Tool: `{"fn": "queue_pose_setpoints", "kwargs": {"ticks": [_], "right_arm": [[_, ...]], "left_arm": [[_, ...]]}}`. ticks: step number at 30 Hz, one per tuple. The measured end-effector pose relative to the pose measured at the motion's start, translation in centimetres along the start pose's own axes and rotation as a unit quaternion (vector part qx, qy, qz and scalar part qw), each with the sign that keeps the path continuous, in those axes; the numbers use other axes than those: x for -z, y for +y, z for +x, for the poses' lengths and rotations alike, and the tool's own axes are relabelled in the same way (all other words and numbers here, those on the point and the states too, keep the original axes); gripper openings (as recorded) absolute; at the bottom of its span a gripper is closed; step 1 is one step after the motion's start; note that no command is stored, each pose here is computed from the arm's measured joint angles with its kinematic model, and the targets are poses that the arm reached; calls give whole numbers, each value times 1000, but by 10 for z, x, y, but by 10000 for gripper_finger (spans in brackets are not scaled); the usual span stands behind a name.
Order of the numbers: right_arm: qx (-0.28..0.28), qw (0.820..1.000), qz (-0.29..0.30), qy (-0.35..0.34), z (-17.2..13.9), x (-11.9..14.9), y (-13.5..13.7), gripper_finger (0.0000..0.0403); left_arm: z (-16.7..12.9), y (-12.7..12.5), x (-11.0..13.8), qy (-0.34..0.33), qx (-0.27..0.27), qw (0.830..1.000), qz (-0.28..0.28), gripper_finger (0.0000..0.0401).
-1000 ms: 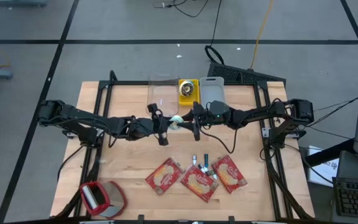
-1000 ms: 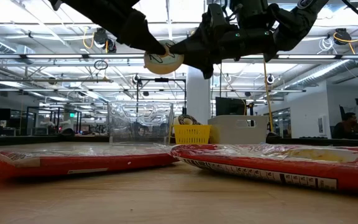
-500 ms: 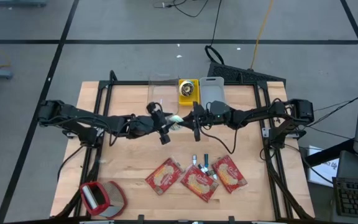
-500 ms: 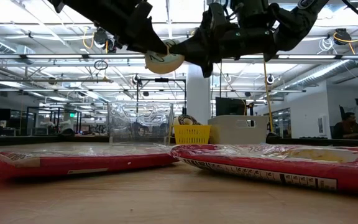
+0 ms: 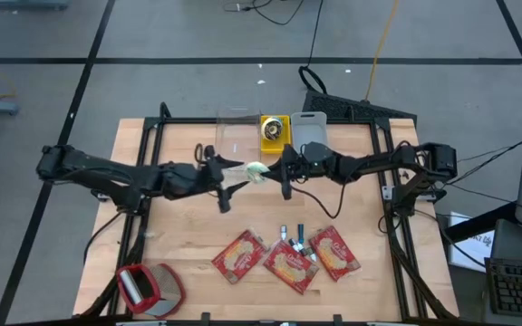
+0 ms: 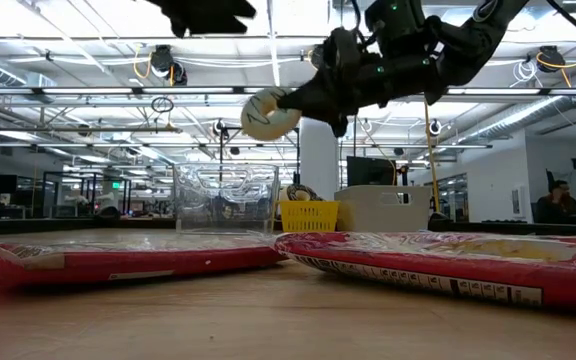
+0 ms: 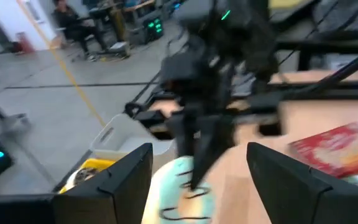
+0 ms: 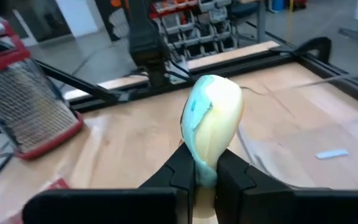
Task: Pick & Place Food Item
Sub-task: Put the light blue donut into the yellow bin
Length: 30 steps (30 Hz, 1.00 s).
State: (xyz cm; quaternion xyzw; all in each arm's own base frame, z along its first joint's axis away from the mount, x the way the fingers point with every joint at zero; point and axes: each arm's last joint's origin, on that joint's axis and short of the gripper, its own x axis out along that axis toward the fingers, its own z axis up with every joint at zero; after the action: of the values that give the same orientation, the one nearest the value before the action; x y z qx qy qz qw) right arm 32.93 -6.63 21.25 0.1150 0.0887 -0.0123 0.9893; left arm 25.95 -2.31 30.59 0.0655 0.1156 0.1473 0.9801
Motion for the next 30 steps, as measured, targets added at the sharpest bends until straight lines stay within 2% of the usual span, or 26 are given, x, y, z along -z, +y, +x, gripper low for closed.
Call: {"fn": "queue_pose_setpoints", "kwargs": {"ticks": [3, 6, 8, 12, 17, 22, 26, 30], "right_arm": [[13, 1000, -6, 9, -2, 1, -8, 21], [32, 999, 3, 25, -4, 3, -20, 20], [47, 998, 7, 29, -7, 2, -29, 20], [82, 996, 15, 28, -15, -1, -53, 19], [118, 991, 7, 59, -26, -16, -89, 19], [150, 984, -38, 91, -37, -32, -114, 19], [127, 981, -97, 107, -43, -40, -124, 19], [127, 974, -146, 120, -46, -41, -129, 19]], "left_arm": [[-11, 1, 0, -1, 77, 997, 7, 263], [-19, -1, 2, -35, 183, 982, 12, 260], [-22, 0, 9, -47, 209, 977, 10, 261], [-25, 8, 25, -59, 188, 980, -7, 266], [-25, 17, 48, -56, 161, 985, -28, 267], [-25, 17, 60, -64, 160, 984, -41, 267], [-24, 17, 60, -70, 158, 984, -45, 267], [-24, 17, 59, -76, 158, 983, -46, 267]]}}
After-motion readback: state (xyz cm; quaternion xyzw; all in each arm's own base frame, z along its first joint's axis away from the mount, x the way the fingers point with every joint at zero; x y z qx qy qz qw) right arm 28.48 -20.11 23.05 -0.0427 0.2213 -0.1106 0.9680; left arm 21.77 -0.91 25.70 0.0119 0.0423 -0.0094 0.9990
